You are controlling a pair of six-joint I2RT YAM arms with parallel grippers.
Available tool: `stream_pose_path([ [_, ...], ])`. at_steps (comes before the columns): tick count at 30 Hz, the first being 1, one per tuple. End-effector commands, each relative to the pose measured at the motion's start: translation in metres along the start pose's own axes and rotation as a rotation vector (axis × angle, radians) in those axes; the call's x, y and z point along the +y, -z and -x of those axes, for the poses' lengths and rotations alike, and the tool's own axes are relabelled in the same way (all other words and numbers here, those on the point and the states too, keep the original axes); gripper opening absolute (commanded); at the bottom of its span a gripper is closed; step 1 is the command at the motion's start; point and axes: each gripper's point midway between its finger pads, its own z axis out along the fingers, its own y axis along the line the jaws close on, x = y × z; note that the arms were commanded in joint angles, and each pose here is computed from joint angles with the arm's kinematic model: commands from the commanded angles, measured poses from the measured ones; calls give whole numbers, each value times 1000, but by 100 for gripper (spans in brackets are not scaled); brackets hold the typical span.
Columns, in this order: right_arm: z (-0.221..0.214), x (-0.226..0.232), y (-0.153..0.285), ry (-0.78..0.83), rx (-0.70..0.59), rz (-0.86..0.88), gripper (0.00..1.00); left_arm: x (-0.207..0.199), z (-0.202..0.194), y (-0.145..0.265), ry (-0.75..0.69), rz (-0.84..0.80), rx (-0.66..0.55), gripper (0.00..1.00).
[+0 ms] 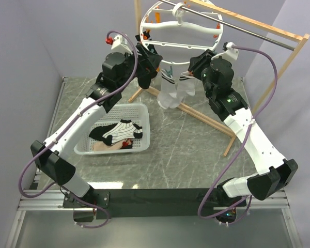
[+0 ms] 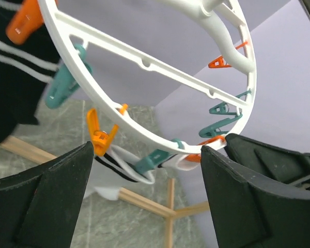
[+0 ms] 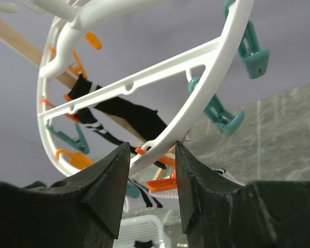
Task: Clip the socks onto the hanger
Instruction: Rotate the hanger at the clothesline.
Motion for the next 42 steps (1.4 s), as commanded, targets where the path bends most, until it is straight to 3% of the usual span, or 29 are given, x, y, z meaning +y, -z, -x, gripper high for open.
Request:
stream_pose_path([
  [1, 18, 28, 19, -126, -32, 113, 47, -23, 23, 1, 108, -28, -109, 88],
  [4, 18, 38, 27, -149, -34, 170, 48, -22, 18, -4, 171, -26, -118, 80],
  [10, 27, 33, 36, -64, -36, 138, 52, -19, 19, -19, 224, 4, -128, 79],
  [16, 44, 16, 52, 43, -72, 81, 64, -9, 12, -26, 267, 44, -136, 78],
  [18, 53, 14, 60, 73, -88, 85, 71, -4, 13, -30, 278, 60, -159, 70],
  [20, 61, 13, 67, 92, -95, 84, 73, -4, 18, -33, 275, 68, -179, 67],
  [23, 71, 7, 75, 147, -121, 64, 75, 2, 19, -42, 254, 90, -182, 49],
  [24, 73, 4, 77, 153, -130, 52, 75, 5, 21, -43, 250, 98, -184, 49],
  [31, 83, -11, 90, 211, -183, 27, 77, 40, 42, -51, 222, 100, -160, 50],
  [38, 61, 13, 89, 391, -155, 223, 77, 48, 62, -65, 126, 35, -103, 51],
  [41, 62, 5, 86, 406, -158, 181, 77, 42, 65, -64, 68, 34, -60, 56],
  [42, 62, 3, 85, 406, -160, 173, 77, 39, 67, -60, 59, 27, -55, 64],
])
